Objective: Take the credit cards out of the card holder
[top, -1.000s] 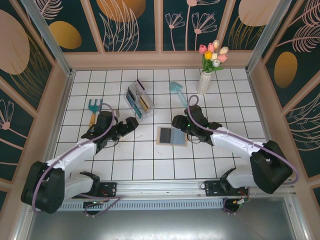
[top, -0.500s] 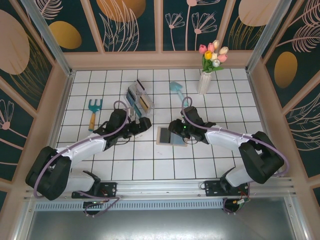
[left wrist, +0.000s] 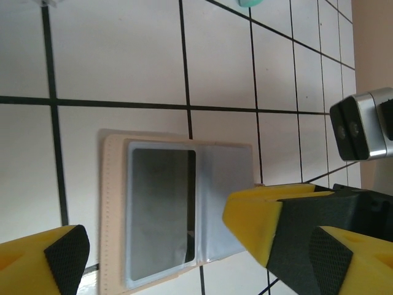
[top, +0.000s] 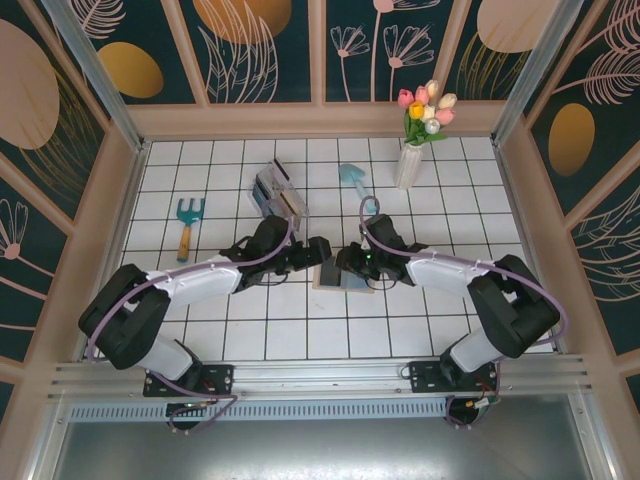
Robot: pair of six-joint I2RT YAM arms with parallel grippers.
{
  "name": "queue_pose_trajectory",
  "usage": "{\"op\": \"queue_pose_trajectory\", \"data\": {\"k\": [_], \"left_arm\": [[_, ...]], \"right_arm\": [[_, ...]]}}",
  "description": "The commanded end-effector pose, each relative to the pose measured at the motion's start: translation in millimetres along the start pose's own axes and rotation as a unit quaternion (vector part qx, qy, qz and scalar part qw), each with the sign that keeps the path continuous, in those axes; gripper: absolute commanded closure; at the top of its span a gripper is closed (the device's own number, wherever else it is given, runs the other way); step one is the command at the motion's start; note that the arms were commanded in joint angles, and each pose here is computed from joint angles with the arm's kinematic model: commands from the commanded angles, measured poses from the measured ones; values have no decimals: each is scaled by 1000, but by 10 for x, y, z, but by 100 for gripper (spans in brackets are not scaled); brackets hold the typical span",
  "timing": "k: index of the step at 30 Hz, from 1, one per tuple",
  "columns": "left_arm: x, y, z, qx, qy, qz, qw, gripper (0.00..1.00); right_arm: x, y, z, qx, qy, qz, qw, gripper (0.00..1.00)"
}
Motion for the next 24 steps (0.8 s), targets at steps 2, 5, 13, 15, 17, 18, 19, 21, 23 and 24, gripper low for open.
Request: {"op": "queue_pose_trajectory", "data": {"k": [2,5,13,15,17,18,19,21,23,24], "left_arm": [[-102,-141,-34,0,-22,-6,1000,8],[-164,-193,-32,-1,-15,-10,1000,11],[-228,-169,11,-14,-7,-20,1000,17],[-245,-158,5,-18,-5,-29,999,22],[-275,-147,-6,-19,-4,-40,999,31],[-289,-149,-14,-18,-2,-44,999,34],[-307,-147,-13,-17,1,-47,999,39],[-333,-125,-7,-14,4,-53,999,44],[-348,-86,2,-10,2,-60,998,50],[-353,-65,11,-8,2,-63,998,52]], "right_arm": [[-39,-160,126,5,36,17,999,69],[-20,-175,116,-7,26,14,1000,69],[22,-137,56,-28,-6,-36,999,69],[41,-150,44,-33,-11,-36,999,70],[67,-169,28,-36,-16,-35,999,71],[79,-172,20,-36,-17,-36,999,72],[94,-179,11,-36,-18,-36,999,72],[113,-187,-13,-35,-18,-35,999,73],[118,-189,-31,-32,-17,-35,999,74],[107,-195,-37,-33,-14,-34,999,74]]}}
Point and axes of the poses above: each hand's point on the last joint's axis, 136 mm out from that joint toward the fingers, its own x axis back along the fingers, its own y axis along the line the jaws close on, z = x × y, the point moved 7 cm from there along x, back along the fingers
